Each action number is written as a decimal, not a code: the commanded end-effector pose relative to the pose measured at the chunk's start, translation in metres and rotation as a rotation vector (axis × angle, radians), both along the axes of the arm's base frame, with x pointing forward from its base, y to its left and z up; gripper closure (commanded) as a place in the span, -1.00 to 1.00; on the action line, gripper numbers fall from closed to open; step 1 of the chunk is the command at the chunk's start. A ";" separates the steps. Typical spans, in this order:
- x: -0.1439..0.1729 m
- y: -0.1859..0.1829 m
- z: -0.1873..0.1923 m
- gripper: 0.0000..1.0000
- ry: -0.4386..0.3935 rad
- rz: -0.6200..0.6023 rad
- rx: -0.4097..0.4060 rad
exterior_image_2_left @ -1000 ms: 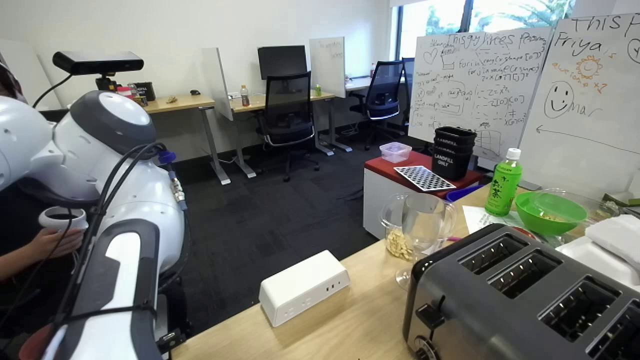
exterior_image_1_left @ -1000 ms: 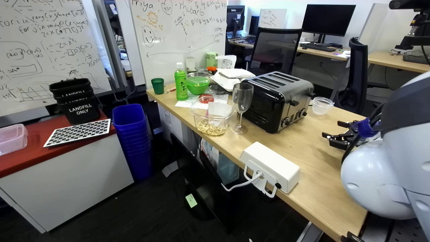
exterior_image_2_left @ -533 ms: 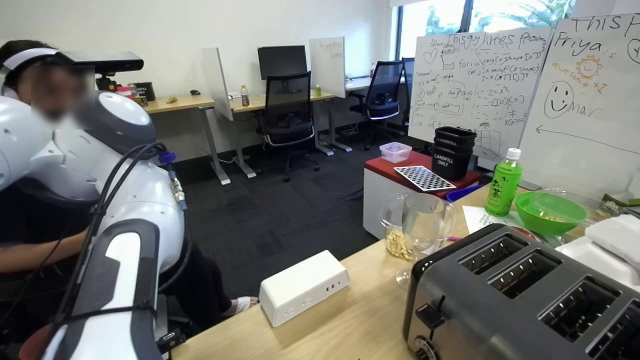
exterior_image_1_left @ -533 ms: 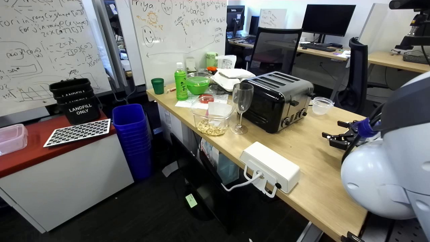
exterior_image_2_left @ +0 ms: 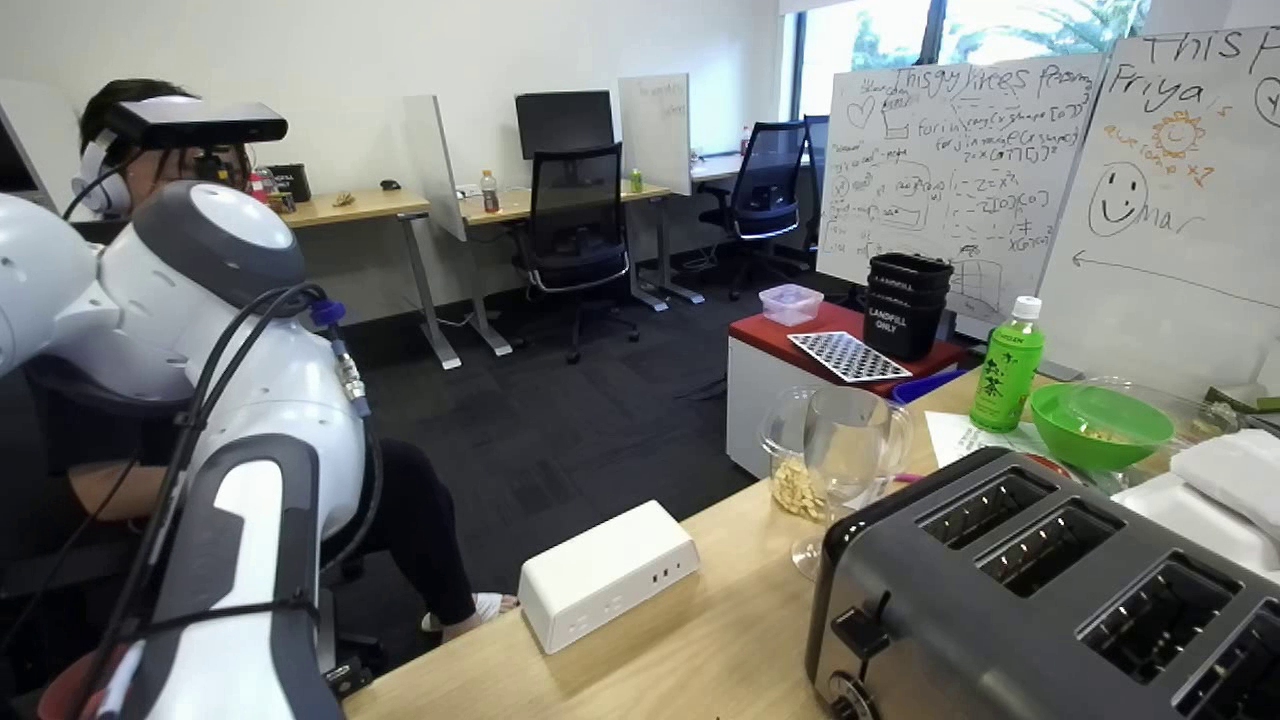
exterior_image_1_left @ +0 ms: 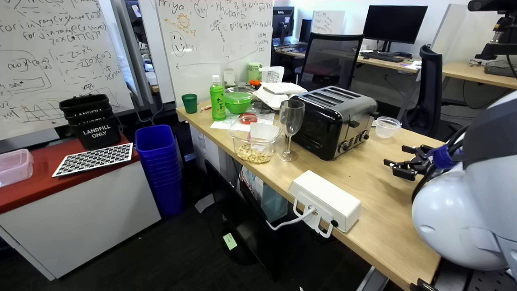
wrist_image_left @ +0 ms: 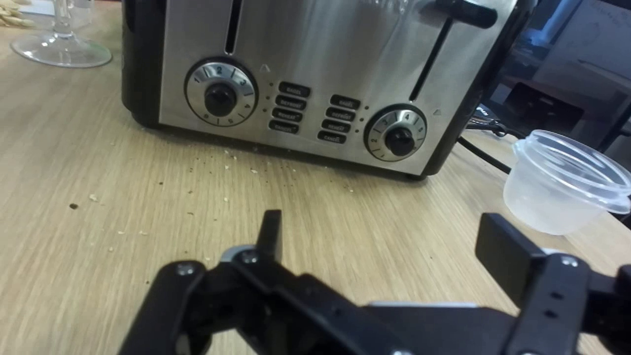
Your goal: Twist the left knob of the toaster
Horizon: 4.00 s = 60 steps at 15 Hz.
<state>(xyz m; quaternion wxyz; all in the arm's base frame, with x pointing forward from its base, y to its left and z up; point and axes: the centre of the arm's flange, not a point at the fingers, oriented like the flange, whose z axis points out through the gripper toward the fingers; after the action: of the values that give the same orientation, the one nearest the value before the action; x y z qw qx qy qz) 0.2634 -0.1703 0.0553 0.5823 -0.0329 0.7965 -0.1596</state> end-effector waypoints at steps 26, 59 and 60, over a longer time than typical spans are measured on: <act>0.008 0.019 -0.003 -1.00 -0.055 -0.020 0.345; 0.079 -0.030 0.026 -1.00 -0.289 0.059 0.520; 0.080 -0.031 0.025 -1.00 -0.289 0.058 0.523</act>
<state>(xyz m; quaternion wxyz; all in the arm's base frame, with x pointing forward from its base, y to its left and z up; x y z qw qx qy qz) 0.3319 -0.1841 0.0796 0.6832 0.1143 0.7190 0.0574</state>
